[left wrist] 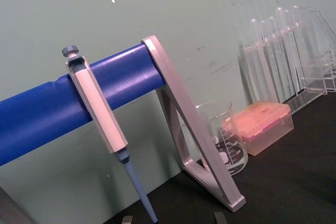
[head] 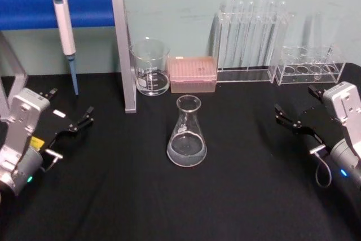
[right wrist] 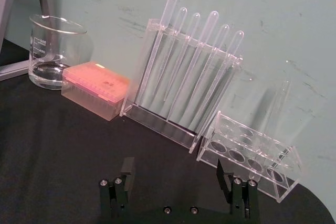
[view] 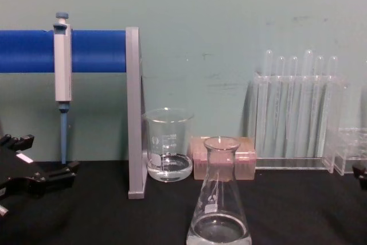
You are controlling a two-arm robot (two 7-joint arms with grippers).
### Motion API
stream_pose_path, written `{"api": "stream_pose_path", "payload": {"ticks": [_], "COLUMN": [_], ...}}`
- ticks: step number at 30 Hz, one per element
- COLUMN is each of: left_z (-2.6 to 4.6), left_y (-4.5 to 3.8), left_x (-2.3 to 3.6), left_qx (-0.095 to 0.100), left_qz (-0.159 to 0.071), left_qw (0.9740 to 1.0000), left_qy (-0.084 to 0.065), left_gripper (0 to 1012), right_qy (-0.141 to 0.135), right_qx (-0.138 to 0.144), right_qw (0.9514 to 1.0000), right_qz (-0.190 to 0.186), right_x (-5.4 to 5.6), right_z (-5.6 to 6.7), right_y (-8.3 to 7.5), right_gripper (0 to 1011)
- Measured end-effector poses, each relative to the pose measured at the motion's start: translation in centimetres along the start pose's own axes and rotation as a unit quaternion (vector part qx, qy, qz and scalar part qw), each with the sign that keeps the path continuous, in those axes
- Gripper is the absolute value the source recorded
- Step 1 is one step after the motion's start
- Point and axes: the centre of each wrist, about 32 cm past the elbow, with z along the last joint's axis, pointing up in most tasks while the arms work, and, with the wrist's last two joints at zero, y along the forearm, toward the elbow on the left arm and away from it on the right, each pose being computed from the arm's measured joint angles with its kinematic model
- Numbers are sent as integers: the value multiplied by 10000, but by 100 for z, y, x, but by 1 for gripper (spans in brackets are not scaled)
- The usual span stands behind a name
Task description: Grasp the erlenmeyer flask with one hand, shake it three times, then place it back.
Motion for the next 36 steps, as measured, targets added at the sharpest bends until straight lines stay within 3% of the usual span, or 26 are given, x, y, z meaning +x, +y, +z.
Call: {"api": "stream_pose_path", "payload": {"ticks": [19,26,36], "left_z": [0,0,0], "left_y": [0,0,0], "left_x": [0,0,0], "left_qx": [0,0,0], "left_qz": [0,0,0], "left_qw": [10000,10000,10000], "left_qy": [0,0,0], "left_gripper": [1001,1001,1001], "right_qy": [-4,351,994], "right_qx": [97,360,615], "right_qw": [9999,9984,9904], "right_qz": [63,272,744], "right_x": [29,110,199], "right_z": [40,231,506], "right_y": [-2,-21,-80], "right_gripper": [1000,1000,1000]}}
